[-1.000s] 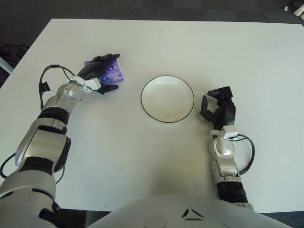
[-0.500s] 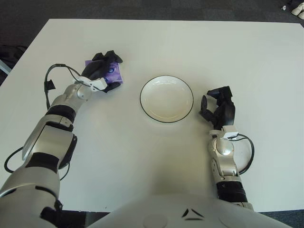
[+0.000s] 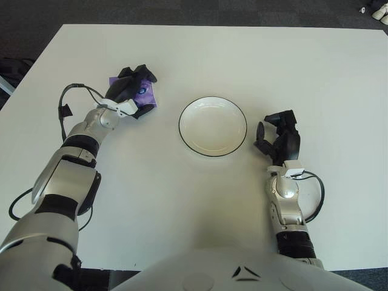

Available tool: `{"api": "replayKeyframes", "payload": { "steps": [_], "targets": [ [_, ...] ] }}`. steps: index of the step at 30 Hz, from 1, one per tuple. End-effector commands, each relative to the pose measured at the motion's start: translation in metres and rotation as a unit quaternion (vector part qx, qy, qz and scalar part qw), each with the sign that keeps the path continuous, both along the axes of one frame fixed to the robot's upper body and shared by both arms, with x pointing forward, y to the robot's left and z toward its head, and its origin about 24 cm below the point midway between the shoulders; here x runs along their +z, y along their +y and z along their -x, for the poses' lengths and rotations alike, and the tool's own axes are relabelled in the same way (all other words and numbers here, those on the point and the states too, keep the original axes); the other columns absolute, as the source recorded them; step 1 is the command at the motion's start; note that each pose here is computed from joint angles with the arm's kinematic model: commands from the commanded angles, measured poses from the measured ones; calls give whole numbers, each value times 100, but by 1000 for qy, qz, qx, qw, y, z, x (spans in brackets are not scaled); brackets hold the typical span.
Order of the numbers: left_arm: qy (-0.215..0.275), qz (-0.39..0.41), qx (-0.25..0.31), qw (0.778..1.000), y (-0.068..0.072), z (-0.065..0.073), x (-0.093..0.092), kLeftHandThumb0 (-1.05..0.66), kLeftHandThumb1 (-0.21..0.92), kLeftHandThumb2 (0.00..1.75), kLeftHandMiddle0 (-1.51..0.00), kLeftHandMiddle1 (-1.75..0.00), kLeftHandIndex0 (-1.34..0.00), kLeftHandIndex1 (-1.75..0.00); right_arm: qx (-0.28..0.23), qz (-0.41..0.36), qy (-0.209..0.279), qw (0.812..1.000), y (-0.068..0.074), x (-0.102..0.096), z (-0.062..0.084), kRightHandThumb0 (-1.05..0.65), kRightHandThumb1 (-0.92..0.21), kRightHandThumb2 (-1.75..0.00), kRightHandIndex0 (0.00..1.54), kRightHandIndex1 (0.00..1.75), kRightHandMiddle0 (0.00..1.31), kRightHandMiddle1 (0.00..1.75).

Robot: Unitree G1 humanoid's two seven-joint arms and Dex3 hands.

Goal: Put the tissue paper into the plate.

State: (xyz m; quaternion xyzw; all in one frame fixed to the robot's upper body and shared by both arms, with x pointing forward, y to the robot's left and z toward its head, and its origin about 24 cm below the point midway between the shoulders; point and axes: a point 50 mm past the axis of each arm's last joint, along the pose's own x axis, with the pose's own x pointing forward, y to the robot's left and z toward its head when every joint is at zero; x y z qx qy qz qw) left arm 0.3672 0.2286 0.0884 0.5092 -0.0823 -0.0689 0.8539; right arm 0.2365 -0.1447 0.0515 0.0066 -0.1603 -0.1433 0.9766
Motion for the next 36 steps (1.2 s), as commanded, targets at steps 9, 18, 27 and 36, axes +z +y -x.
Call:
{"api": "replayKeyframes", "payload": {
  "steps": [9,18,27,36],
  "targets": [
    [90,13,32,995,-6,25,-61,-52,19,146,-115,-175,-71,-175,-14,2,57,998,-5,-26,12,-41,-56,-102,65,137,42,175],
    [73,105,110,986,-10,26,-68,-53,17,150,-126,-175,-73,-175,-13,1,52,999,-6,-26,12,-40,-58,-100,65,138,41,175],
    [88,273,146,947,-15,31,-77,-52,18,148,-129,-175,-72,-175,-5,-1,48,999,-7,-26,12,-41,-57,-101,69,139,41,175],
    [80,415,111,900,-27,33,-77,-52,19,147,-130,-175,-71,-175,-4,-5,53,999,-7,-26,12,-41,-55,-103,69,141,43,175]
  ]
}}
